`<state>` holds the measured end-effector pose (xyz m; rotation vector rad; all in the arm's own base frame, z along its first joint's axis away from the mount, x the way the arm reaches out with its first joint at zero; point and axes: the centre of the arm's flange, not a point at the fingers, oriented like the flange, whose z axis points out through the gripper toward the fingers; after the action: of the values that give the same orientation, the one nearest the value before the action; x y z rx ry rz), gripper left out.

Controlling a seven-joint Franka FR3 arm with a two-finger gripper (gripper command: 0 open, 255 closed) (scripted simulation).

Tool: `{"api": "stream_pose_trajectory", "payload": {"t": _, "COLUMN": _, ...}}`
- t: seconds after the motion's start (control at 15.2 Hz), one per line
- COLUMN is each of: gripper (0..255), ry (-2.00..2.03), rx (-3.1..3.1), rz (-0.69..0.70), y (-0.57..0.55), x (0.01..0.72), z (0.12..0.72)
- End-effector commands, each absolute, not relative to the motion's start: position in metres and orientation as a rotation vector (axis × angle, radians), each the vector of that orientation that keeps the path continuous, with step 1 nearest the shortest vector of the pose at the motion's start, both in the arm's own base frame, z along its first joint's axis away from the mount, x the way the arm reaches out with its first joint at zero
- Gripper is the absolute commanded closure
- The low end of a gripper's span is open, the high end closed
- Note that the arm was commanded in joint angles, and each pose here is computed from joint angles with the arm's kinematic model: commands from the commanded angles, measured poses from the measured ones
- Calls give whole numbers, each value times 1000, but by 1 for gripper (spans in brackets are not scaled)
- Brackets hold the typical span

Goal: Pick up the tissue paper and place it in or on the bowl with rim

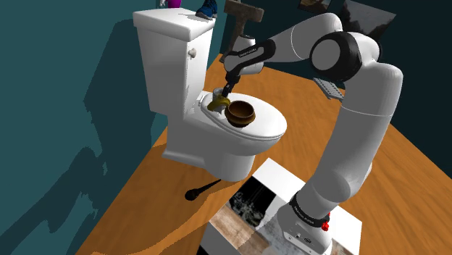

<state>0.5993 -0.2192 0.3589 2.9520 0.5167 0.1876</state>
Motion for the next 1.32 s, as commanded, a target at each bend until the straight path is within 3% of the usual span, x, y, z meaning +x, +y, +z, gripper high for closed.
{"api": "stream_pose_trajectory", "payload": {"t": 0.0, "gripper": 0, "ry": 518, "rx": 2959, "rz": 165, "y": -218, "x": 598, "z": 349}}
{"api": "stream_pose_trajectory", "payload": {"t": 0.2, "gripper": 0, "ry": 518, "rx": 2959, "rz": 165, "y": -218, "x": 598, "z": 349}}
{"api": "stream_pose_trajectory", "payload": {"t": 0.26, "gripper": 255, "ry": 518, "rx": 2959, "rz": 165, "y": -218, "x": 596, "z": 348}}
{"api": "stream_pose_trajectory", "payload": {"t": 0.86, "gripper": 255, "ry": 518, "rx": 2959, "rz": 165, "y": -218, "x": 598, "z": 349}}
{"api": "stream_pose_trajectory", "payload": {"t": 1.25, "gripper": 255, "ry": 518, "rx": 2959, "rz": 165, "y": -218, "x": 598, "z": 381}}
